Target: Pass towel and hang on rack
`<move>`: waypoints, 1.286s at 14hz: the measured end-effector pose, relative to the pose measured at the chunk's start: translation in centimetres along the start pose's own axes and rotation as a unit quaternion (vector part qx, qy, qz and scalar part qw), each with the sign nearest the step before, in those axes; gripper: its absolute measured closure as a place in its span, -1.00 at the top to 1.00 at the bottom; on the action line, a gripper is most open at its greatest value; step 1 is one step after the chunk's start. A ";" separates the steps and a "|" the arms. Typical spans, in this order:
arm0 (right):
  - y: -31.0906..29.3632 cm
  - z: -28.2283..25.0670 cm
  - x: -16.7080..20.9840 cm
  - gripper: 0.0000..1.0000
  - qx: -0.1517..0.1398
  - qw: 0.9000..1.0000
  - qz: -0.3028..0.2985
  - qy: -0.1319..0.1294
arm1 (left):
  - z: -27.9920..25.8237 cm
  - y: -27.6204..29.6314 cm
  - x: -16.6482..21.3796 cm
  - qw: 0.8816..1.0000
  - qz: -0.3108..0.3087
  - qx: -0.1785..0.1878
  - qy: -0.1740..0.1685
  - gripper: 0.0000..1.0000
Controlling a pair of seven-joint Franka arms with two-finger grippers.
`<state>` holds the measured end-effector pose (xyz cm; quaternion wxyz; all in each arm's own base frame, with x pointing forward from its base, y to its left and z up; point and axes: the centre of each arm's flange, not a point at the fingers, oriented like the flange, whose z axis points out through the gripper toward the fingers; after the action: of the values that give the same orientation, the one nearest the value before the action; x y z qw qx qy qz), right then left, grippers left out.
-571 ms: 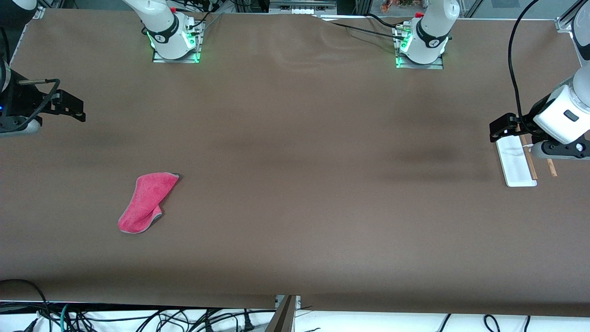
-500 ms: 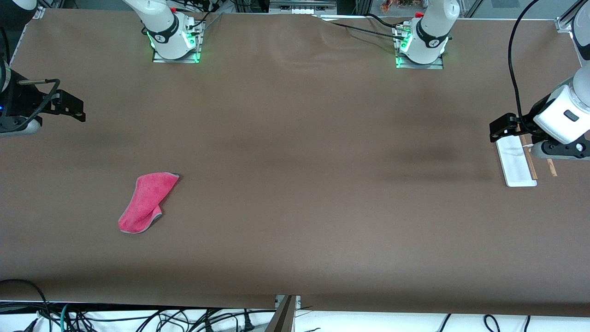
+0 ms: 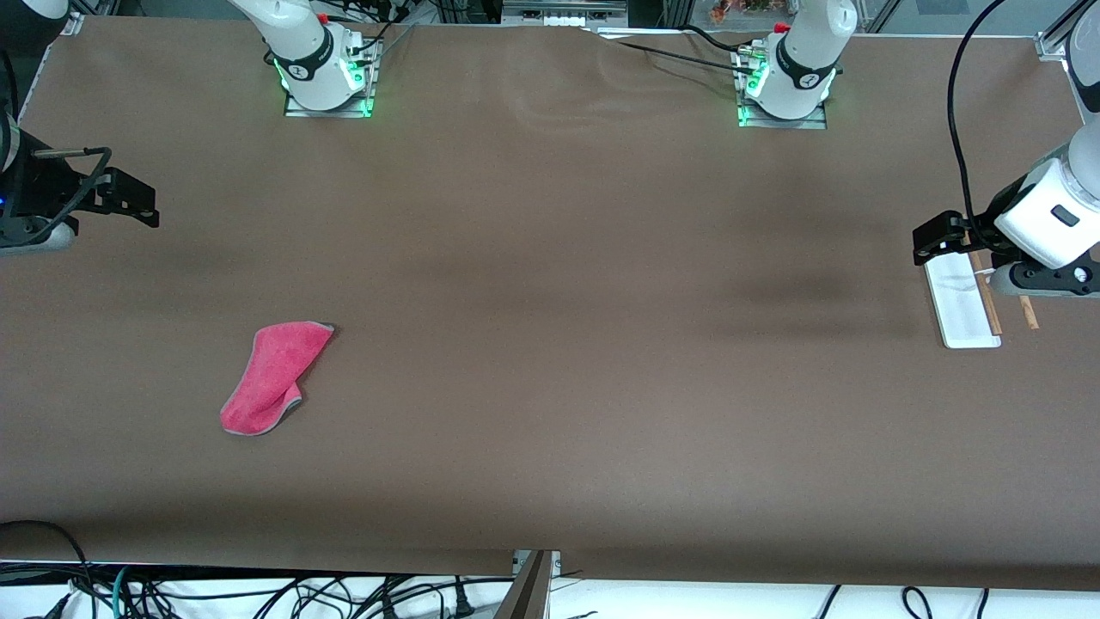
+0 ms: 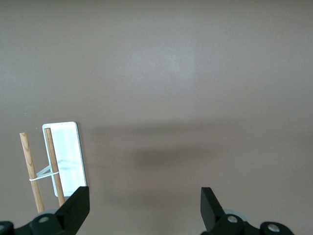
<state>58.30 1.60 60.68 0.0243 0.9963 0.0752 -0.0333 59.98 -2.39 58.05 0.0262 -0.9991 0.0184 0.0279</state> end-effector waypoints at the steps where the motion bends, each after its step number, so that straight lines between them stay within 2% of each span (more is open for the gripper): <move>1: 0.0 0.0 0.0 1.00 0.000 1.000 0.000 0.000 | 0.0 0.2 0.0 1.000 0.002 0.000 0.000 1.00; 6: 0.0 0.0 0.0 1.00 0.000 1.000 0.000 0.001 | 0.6 2.5 0.5 1.000 0.023 -0.003 -0.003 1.00; 18: 0.1 0.0 0.0 1.00 0.000 1.000 0.001 0.001 | 0.3 2.3 1.0 1.000 0.020 -0.018 0.001 1.00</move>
<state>58.35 1.52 60.68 0.0244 0.9964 0.0740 -0.0319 60.86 -4.69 57.56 0.0080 -0.9989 0.0375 0.0281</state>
